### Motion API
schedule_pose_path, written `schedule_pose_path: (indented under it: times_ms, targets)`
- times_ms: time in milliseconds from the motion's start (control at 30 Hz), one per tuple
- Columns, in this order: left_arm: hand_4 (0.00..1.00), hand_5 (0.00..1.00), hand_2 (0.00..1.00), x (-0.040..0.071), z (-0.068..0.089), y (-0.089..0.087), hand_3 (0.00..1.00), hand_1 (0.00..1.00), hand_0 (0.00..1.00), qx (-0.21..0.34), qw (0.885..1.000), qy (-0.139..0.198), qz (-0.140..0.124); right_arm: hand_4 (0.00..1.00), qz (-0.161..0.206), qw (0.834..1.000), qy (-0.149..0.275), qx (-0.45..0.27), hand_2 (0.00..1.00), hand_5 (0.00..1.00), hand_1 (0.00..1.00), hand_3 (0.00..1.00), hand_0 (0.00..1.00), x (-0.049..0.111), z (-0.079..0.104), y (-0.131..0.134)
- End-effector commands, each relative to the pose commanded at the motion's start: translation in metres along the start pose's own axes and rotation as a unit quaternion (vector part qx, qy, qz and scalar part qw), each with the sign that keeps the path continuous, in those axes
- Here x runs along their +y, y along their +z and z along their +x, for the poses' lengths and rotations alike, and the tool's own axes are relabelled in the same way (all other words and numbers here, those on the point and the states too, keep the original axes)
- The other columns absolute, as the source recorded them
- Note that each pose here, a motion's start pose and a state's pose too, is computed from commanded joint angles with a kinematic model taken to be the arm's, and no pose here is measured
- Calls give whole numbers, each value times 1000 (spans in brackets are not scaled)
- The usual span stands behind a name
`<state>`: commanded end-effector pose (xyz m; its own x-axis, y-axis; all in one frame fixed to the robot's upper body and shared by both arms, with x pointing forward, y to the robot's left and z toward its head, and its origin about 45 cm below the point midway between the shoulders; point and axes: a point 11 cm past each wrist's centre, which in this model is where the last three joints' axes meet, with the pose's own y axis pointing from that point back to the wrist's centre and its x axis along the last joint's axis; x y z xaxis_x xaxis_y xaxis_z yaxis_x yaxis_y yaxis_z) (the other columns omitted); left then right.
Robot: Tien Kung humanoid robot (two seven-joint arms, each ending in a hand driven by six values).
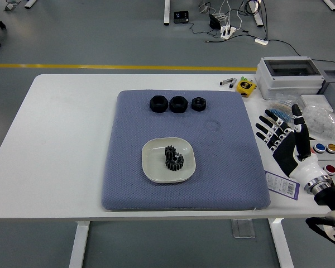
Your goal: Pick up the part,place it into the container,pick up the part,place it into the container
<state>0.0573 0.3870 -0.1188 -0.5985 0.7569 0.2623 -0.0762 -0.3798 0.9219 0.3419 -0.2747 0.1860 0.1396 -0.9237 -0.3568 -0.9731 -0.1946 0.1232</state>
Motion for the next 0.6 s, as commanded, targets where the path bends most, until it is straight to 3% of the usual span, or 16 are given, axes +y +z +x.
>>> schedule_pose_path:
  times_ms: [233, 600]
  targets:
    - [612, 705, 648, 0, -2, 3, 566, 620, 707, 1, 1000, -2, -4, 998, 14, 1000, 10, -8, 897, 998, 889, 898, 998, 6, -6, 14]
    - [612, 703, 649, 1, -6, 8, 566, 620, 706, 1, 1000, -5, -9, 998, 24, 1000, 5, 5, 894, 998, 885, 895, 998, 2, -9, 6]
